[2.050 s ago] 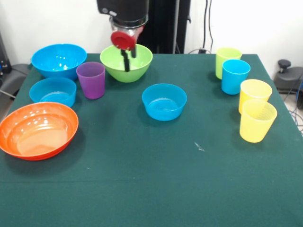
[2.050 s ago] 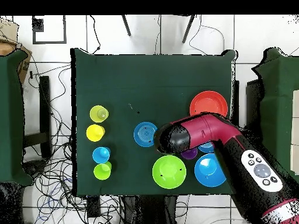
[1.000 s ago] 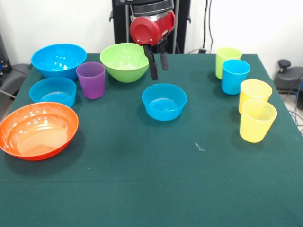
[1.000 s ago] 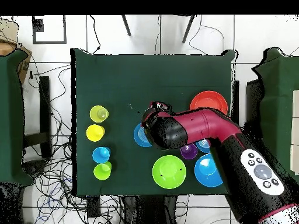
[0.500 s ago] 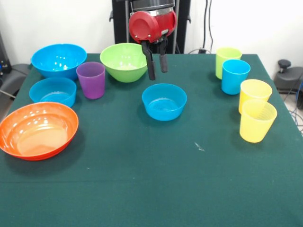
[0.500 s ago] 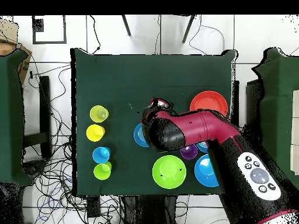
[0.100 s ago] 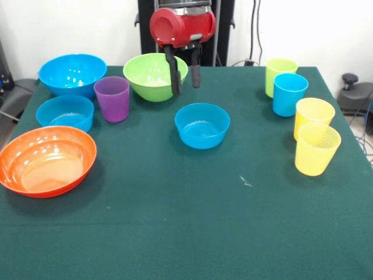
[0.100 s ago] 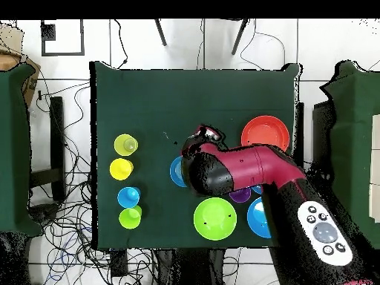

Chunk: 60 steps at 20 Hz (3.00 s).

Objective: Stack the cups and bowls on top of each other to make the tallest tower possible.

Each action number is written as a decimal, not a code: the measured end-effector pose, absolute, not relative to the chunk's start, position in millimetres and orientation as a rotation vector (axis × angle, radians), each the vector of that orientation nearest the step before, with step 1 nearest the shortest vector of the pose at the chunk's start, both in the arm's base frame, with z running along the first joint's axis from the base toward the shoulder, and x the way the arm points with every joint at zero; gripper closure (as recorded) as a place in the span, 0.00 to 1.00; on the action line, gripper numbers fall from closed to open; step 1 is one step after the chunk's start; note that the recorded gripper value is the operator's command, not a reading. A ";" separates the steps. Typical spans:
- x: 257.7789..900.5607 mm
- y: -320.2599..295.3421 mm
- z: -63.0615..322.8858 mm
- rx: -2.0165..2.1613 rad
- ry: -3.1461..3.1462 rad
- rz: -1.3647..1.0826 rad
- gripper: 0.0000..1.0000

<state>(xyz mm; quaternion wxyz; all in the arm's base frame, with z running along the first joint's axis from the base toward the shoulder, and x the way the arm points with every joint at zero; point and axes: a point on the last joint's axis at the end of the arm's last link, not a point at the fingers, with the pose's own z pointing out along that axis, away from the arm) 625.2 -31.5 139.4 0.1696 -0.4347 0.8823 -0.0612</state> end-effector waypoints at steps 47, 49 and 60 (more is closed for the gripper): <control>620.0 -118.2 120.4 -1.071 3.005 -0.125 0.00; 621.2 -113.8 120.2 -1.081 3.000 -0.121 0.00; 632.8 -67.8 123.9 -1.207 2.937 -0.156 0.00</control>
